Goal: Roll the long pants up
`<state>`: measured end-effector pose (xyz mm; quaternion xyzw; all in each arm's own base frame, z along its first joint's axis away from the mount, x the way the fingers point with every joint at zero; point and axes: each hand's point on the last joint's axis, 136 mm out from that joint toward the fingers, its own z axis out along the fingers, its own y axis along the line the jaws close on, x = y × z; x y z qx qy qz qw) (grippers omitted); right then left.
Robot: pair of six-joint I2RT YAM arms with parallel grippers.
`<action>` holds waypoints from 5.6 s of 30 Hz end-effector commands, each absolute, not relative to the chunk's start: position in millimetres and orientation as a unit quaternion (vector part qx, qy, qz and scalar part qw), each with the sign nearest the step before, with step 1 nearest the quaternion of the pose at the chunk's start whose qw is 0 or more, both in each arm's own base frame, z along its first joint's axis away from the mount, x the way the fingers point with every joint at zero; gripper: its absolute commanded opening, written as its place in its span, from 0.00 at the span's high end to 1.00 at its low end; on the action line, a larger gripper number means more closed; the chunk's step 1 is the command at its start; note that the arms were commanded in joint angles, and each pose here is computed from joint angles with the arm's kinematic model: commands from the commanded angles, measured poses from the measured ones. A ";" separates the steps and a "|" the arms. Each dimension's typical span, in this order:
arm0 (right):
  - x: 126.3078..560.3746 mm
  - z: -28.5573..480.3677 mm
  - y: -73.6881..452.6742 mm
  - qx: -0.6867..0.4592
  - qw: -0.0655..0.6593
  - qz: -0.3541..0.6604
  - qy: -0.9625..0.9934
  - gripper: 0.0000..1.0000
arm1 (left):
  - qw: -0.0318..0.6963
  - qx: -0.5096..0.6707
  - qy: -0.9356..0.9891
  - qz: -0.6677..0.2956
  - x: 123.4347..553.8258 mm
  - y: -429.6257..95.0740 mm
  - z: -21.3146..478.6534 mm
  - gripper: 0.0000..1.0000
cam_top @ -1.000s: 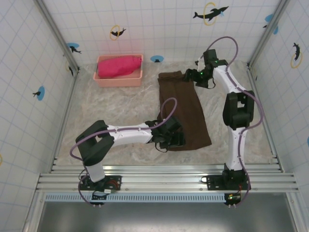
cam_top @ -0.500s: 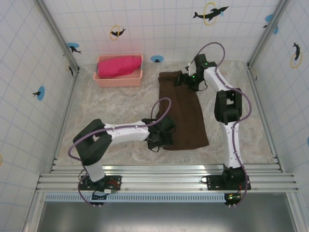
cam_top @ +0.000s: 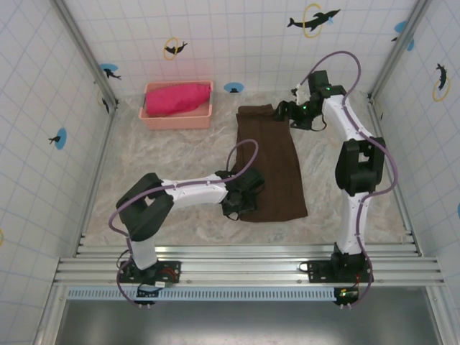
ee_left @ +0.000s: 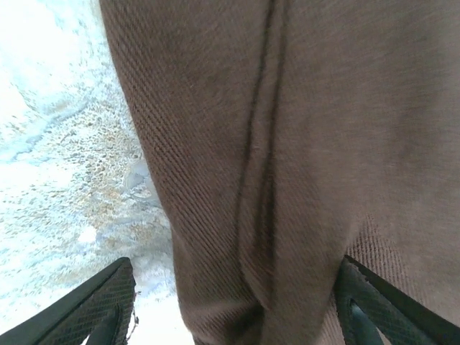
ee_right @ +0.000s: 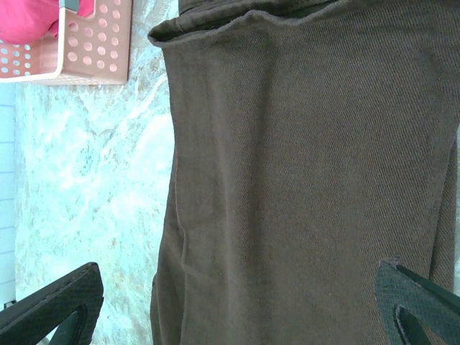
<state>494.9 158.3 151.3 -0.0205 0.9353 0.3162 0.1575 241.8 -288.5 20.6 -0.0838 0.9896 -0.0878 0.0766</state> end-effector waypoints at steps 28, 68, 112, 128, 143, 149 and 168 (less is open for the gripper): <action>438.2 153.5 167.8 -0.077 0.146 0.282 0.945 0.00 | 0.151 -0.128 0.980 0.033 371.4 -173.4 72.5 0.06; 596.2 17.9 234.8 0.030 0.142 0.357 0.923 0.02 | 0.191 -0.239 0.938 -0.162 181.3 -107.8 146.2 0.03; 347.0 176.1 175.5 -0.160 0.171 0.213 0.949 0.02 | 0.292 -0.441 0.809 -0.257 272.5 -173.7 28.8 0.67; 270.6 154.5 196.3 -0.386 0.192 -0.038 0.901 0.03 | 0.261 -0.416 0.858 -0.153 256.9 -147.4 96.9 1.00; 210.0 148.7 256.0 -0.476 0.297 -0.082 0.824 0.03 | 0.214 -0.457 0.857 -0.101 260.2 -114.5 102.2 1.00; 174.0 134.6 278.9 -0.487 0.328 -0.083 0.805 0.03 | 0.204 -0.467 0.856 -0.086 261.5 -106.2 99.6 1.00; 151.0 83.7 344.1 -0.490 0.341 -0.080 0.798 0.03 | 0.197 -0.460 0.862 -0.077 267.4 -103.6 112.6 1.00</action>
